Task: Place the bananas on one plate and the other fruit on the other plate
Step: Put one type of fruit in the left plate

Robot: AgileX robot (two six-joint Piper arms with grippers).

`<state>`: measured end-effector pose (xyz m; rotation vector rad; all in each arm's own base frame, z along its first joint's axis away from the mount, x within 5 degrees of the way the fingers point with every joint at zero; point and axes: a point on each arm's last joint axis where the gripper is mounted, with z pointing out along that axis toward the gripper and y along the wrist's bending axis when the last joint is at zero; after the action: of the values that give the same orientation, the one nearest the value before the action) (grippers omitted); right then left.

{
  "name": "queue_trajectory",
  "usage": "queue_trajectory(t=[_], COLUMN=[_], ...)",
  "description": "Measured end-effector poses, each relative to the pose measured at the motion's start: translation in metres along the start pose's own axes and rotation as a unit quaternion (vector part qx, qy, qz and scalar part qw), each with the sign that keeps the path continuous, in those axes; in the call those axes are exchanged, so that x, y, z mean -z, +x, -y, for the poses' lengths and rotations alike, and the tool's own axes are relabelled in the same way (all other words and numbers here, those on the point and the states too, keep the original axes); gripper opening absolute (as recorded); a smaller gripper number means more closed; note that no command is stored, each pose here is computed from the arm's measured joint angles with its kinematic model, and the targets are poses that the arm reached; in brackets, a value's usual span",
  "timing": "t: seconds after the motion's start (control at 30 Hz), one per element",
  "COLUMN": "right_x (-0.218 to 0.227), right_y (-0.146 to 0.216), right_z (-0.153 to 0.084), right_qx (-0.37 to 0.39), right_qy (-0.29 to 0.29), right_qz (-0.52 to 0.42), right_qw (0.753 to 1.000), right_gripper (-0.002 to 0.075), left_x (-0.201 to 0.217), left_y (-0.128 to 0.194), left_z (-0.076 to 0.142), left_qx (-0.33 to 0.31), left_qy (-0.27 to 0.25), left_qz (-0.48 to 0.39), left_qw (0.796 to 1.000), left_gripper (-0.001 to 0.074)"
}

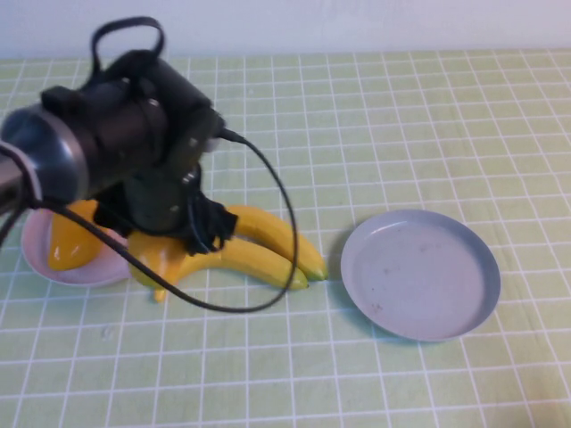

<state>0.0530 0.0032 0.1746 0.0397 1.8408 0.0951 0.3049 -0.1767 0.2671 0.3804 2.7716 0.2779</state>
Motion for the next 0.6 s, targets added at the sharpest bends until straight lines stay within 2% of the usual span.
queue_trajectory(t=[0.13,0.3,0.43,0.6], right_x=[0.000,0.000,0.000,0.000], right_y=[0.000,0.000,0.000,0.000], right_z=[0.000,0.000,0.000,0.000], right_qx=[0.000,0.000,0.000,0.000], right_qy=[0.000,0.000,0.000,0.000], right_qz=[0.000,0.000,0.000,0.000], right_qw=[1.000,1.000,1.000,1.000], right_gripper=[-0.0015,-0.0016,-0.0016,-0.0016], left_x=[-0.025,-0.046,-0.062,-0.076], left_y=[-0.013,-0.020,-0.029,-0.043], left_z=[-0.048,-0.081,-0.085,-0.081], left_qx=[0.047,0.075,0.060,0.050], left_qy=[0.002,0.011,0.032,0.033], left_qz=[-0.007,-0.005,-0.016,-0.018], left_qw=[0.999,0.997,0.998,0.998], left_gripper=[0.0554,0.0554,0.0554,0.0554])
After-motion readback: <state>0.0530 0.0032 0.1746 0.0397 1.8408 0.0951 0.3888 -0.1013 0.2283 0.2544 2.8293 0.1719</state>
